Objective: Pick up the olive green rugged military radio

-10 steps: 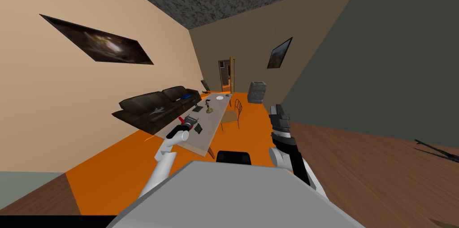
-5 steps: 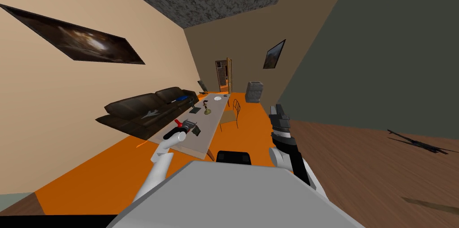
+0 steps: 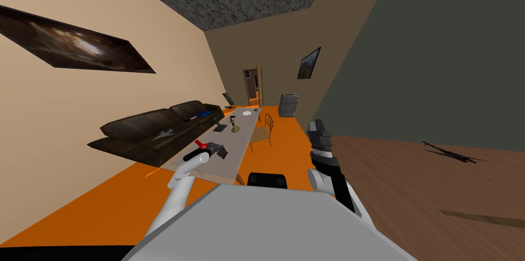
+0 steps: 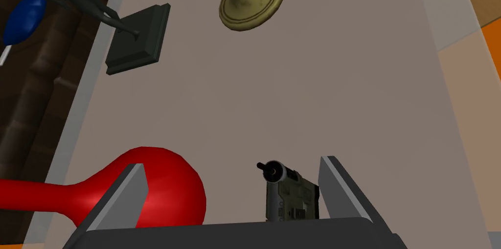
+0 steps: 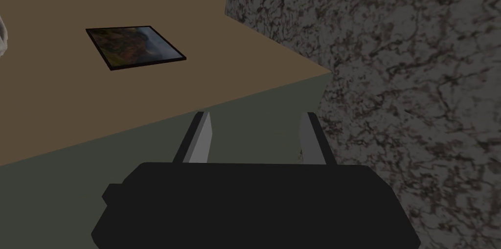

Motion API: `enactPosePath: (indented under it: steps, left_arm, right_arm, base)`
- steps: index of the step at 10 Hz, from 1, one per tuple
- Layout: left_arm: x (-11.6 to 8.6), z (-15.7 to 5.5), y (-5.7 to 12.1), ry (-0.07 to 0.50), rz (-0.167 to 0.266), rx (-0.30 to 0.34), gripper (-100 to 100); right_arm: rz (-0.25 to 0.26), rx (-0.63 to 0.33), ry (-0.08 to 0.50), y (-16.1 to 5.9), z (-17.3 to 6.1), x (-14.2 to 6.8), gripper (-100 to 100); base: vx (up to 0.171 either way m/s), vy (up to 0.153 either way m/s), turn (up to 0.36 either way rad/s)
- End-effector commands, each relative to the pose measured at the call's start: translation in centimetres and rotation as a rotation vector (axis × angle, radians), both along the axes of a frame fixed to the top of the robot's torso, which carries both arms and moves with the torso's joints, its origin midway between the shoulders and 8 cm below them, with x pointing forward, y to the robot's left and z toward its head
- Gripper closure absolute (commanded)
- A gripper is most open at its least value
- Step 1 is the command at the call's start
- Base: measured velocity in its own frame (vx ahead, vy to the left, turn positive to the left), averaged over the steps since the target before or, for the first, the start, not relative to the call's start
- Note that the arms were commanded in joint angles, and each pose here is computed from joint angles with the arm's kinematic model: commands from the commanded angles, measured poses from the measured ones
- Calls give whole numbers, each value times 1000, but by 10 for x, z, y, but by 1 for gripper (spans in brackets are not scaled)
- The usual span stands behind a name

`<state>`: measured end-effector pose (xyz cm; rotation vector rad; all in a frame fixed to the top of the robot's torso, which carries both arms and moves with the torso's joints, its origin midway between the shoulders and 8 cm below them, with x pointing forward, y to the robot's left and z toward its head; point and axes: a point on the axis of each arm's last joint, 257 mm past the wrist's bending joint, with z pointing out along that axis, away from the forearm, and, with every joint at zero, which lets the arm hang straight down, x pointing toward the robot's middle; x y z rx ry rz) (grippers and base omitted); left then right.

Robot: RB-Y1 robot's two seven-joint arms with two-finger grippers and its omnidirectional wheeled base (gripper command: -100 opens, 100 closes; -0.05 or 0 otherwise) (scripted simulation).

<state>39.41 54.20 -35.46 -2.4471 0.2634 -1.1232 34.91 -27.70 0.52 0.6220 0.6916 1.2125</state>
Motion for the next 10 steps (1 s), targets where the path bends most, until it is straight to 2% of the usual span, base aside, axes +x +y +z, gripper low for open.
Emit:
enactPosePath:
  steps: [1,2,3,4,5,6,7,8,10]
  left_arm:
    - [-19,-16,9,44,39,-64,-100]
    - [-20,-18,8,54,37,-70,-100]
    - [-34,-31,14,87,71,-120,-100]
    - [-36,-33,13,95,69,-125,-100]
    - [-50,-45,18,130,101,-174,-100]
    - [-51,-46,17,134,100,-177,-100]
    - [-66,-56,22,165,132,-222,-100]
    - [-67,-57,21,171,130,-226,-100]
    - [-95,-75,28,230,188,-310,-100]
  right_arm:
    - [0,0,0,0,0,0,0]
    - [0,0,0,0,0,0,0]
    - [0,0,0,0,0,0,0]
    - [0,0,0,0,0,0,0]
    - [0,0,0,0,0,0,0]
    - [0,0,0,0,0,0,0]
    - [0,0,0,0,0,0,0]
    - [0,0,0,0,0,0,0]
    - [0,0,0,0,0,0,0]
  base:
    - [30,24,-154]
    - [22,27,-57]
    - [28,29,-92]
    - [23,23,-63]
    - [31,17,-125]
    - [26,13,-55]
    - [33,19,-98]
    - [33,23,-55]
    - [48,28,-141]
